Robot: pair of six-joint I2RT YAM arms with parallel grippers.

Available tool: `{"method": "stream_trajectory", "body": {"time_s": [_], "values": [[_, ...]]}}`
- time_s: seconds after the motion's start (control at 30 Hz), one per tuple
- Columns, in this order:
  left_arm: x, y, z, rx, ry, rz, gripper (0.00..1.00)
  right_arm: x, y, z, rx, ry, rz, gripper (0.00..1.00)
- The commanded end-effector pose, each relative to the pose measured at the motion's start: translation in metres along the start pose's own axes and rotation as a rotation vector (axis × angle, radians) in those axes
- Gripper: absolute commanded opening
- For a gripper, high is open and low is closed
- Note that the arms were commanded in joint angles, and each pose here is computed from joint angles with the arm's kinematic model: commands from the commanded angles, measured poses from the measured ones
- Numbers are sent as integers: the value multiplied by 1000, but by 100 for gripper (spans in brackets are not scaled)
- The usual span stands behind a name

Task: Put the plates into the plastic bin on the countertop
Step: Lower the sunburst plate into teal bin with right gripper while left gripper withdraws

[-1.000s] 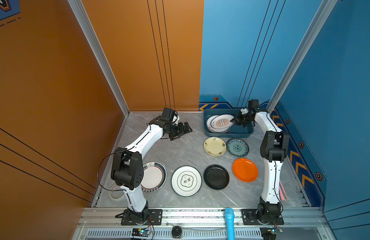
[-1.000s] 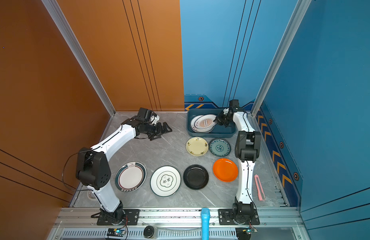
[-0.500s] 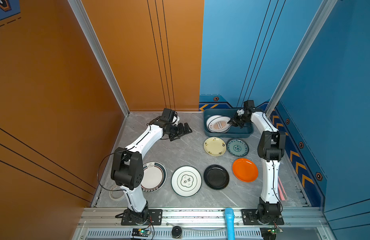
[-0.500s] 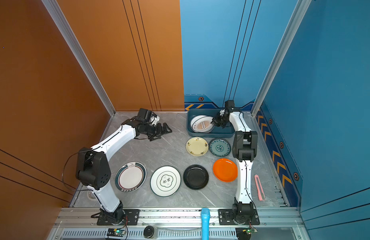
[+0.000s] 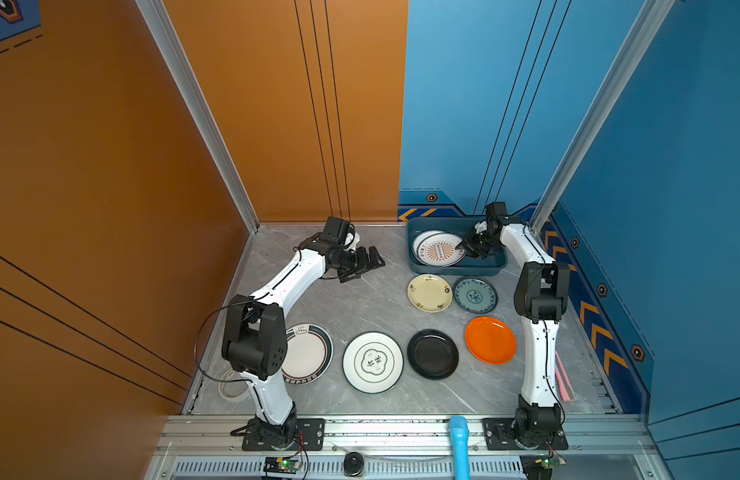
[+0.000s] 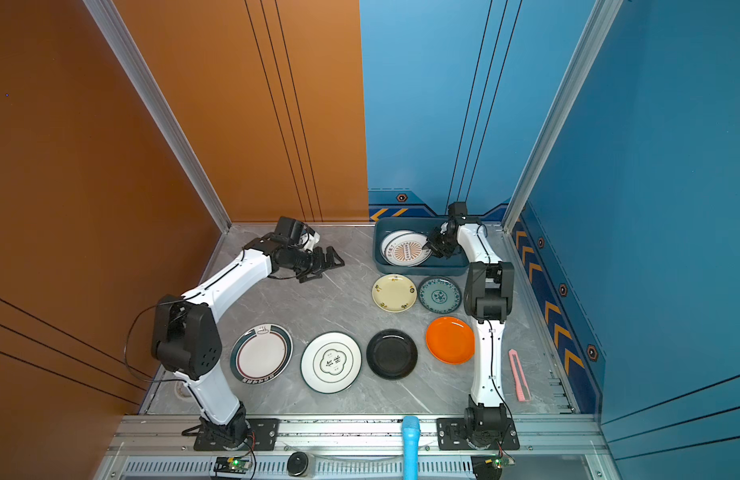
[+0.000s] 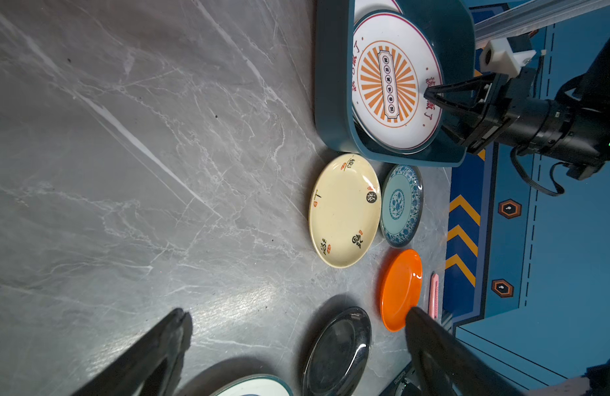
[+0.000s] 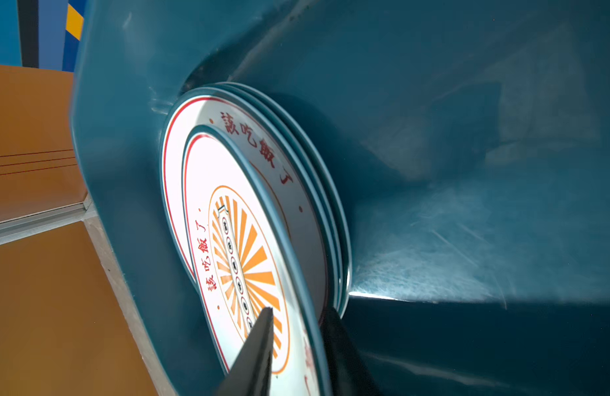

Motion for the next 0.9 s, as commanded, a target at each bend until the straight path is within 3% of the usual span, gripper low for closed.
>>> {"method": "stream_trajectory", "body": {"time_s": [0.0, 0.47, 0.87], "values": [[-7, -11, -4, -9, 30, 21, 100, -1, 4, -1, -37, -2, 11, 31], [-39, -9, 6, 34, 66, 67, 98, -2, 20, -3, -104, 28, 16, 38], [-69, 9, -4, 52, 138, 155, 98, 14, -6, -10, -176, 17, -64, 43]]}}
Point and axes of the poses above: each gripper's point midway between its finger pads, its own y axis out along the fingers, its own z axis along the line the jaws close on, x = y × z, the point moved 1 cm from there along -y, back along the fingers, and after that the axes turned 10 degrees about -y, right-handed, at the moved point
